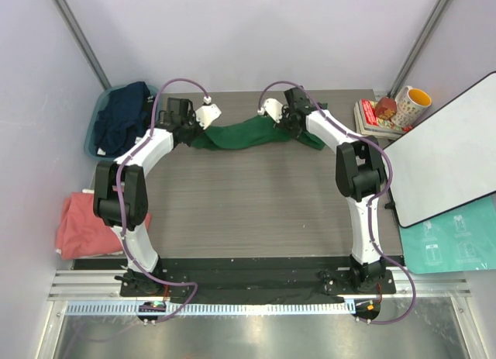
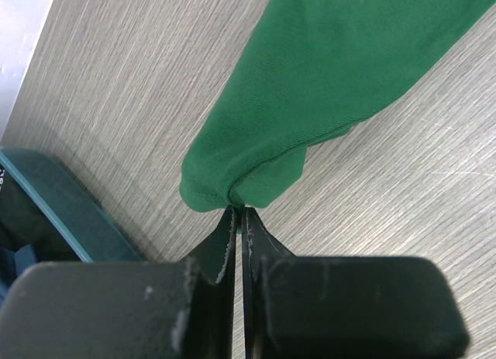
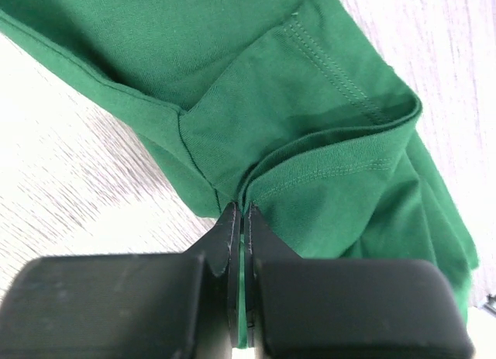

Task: Fold and stack the t-shirts
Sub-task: Flatten out the tshirt

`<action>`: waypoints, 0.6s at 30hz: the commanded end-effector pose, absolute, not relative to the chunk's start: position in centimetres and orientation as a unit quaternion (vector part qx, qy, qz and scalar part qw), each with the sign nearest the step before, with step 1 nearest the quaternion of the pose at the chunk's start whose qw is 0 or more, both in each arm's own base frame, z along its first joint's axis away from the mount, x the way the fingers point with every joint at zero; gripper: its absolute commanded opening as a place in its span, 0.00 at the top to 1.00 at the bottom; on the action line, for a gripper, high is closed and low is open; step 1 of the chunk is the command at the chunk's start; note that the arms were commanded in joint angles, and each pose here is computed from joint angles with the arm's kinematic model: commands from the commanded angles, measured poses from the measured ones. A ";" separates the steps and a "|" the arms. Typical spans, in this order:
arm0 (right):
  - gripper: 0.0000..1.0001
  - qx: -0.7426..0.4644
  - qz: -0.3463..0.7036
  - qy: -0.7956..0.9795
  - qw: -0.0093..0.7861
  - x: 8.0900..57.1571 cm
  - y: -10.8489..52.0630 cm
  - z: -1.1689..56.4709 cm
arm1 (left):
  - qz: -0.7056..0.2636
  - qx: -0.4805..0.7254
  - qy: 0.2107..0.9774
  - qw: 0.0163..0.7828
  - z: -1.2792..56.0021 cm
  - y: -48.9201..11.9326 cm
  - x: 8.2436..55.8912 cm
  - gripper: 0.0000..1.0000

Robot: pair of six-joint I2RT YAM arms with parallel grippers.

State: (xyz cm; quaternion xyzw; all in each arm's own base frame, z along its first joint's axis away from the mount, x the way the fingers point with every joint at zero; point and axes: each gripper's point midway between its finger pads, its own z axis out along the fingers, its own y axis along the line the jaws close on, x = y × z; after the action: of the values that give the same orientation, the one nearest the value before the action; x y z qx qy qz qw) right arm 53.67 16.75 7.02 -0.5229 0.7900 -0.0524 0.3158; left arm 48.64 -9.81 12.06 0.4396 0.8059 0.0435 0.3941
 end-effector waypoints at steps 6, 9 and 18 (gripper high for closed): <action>0.99 -0.502 -0.066 0.777 0.375 55.1 16.9 13.0 | 0.051 0.434 0.789 0.432 14.4 -10.5 50.4 1.00; 0.99 -0.490 -0.050 0.782 0.382 55.1 17.1 13.3 | 0.055 0.435 0.789 0.430 14.5 -10.3 50.3 1.00; 0.99 -0.471 -0.050 0.775 0.419 55.9 17.3 17.2 | 0.059 0.436 0.787 0.433 14.9 -10.2 50.1 1.00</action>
State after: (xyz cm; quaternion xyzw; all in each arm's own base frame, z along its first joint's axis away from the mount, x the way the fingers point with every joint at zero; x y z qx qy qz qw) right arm 54.46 16.86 8.84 -0.5001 0.7969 -0.0449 0.3358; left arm 48.67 -9.84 12.03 0.4404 0.8055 0.0440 0.3940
